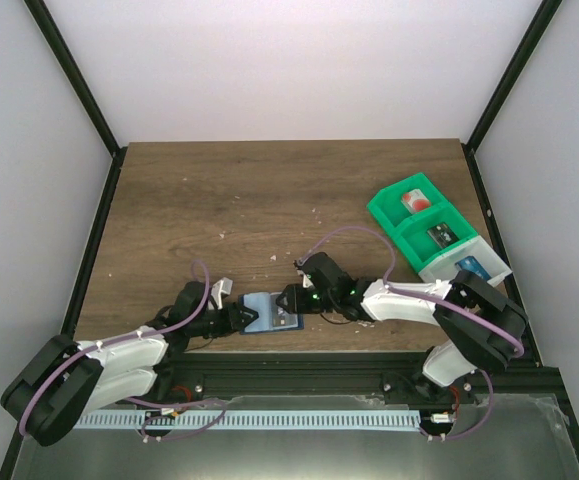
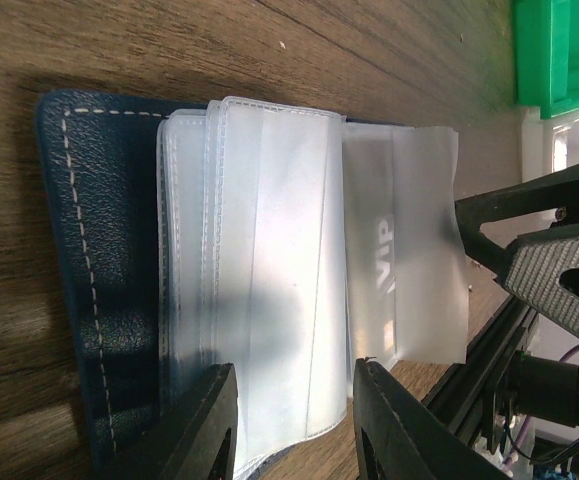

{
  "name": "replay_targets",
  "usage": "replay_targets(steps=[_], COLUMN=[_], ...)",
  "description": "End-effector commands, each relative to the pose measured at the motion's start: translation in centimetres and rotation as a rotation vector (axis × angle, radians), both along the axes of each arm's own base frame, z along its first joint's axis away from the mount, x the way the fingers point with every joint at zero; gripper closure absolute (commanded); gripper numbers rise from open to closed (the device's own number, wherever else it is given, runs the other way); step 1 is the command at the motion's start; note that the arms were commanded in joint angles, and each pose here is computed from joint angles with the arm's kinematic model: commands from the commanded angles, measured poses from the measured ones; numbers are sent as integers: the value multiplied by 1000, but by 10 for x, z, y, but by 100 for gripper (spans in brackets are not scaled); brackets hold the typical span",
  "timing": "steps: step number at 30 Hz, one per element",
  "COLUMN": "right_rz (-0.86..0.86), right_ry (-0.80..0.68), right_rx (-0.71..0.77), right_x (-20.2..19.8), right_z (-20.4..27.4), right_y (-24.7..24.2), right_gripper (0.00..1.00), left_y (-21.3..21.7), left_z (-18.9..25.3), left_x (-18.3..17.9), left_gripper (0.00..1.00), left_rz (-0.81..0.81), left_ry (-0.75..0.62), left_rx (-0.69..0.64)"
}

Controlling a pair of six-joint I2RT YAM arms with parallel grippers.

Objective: Take the credit cards out of the card holder

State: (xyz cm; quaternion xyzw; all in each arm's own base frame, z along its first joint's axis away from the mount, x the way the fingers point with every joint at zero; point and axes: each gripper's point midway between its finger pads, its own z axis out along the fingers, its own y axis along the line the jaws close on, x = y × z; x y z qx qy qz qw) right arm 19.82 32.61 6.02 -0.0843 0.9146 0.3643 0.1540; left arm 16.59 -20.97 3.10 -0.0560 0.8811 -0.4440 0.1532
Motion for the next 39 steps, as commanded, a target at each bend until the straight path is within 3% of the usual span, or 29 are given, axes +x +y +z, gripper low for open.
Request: replay_targets(steps=[1,13,22,39], right_rz=[18,-44,-32,38], right_ry=[-1,-5,-7,-20], right_rx=[88,-36,-30,94], right_x=[-2,7,8,1], right_z=[14,-5,-4,30], right_y=[9,-5,-2,25], right_gripper=[60,60,99,100], left_y=[5,6,6,6], left_z=[-7,-8,-10,-12], left_x=[-4,-5,-5,-6], left_gripper=[65,65,65,65], left_rz=[1,3,2,3], left_ry=[14,15,17,21], left_rx=[19,20,24,22])
